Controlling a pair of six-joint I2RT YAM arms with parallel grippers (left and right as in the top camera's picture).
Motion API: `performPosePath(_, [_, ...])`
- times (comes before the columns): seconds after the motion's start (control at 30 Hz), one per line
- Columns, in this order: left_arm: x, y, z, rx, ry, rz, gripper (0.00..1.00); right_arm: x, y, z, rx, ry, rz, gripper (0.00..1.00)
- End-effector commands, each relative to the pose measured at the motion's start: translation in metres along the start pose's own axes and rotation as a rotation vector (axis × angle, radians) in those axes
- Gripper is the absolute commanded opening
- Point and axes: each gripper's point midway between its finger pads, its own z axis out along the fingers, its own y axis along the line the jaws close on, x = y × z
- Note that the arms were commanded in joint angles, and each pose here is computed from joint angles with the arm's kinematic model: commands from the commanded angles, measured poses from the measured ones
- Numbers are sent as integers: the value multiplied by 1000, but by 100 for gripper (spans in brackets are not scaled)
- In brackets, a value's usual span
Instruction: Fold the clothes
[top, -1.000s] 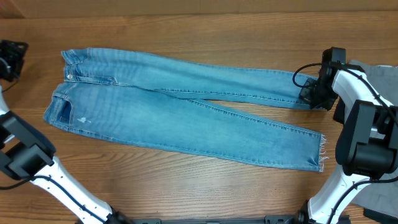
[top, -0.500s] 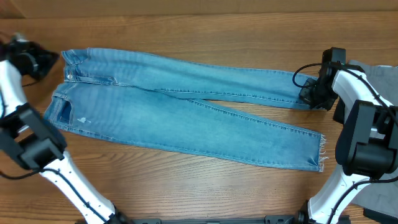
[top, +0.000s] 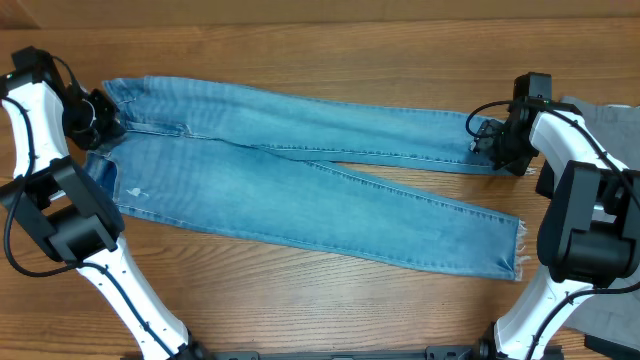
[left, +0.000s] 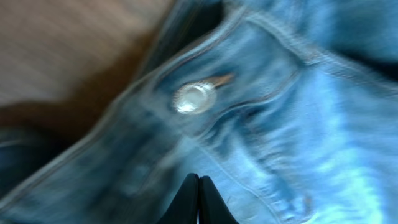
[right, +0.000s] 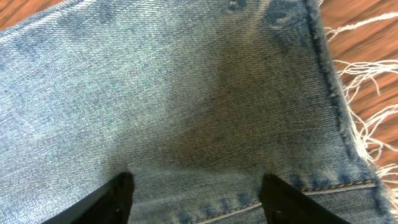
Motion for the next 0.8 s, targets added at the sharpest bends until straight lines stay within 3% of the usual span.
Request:
performPosePath(0.0, [4, 29, -6, -163, 8, 43, 5, 7, -37, 29, 114, 22, 34, 76])
performPosePath(0.27, [27, 48, -12, -254, 102, 62, 9, -23, -38, 29, 9, -68, 94, 84])
performPosePath(0.53, [43, 56, -8, -295, 164, 71, 5, -35, -29, 26, -133, -85, 92, 85])
performPosePath(0.67, [28, 35, -20, -207, 97, 97, 4, -49, -10, 16, -228, -118, 62, 84])
performPosePath(0.77, [5, 0, -69, -120, -49, 136, 4, -71, 5, -10, -294, -159, 48, 82])
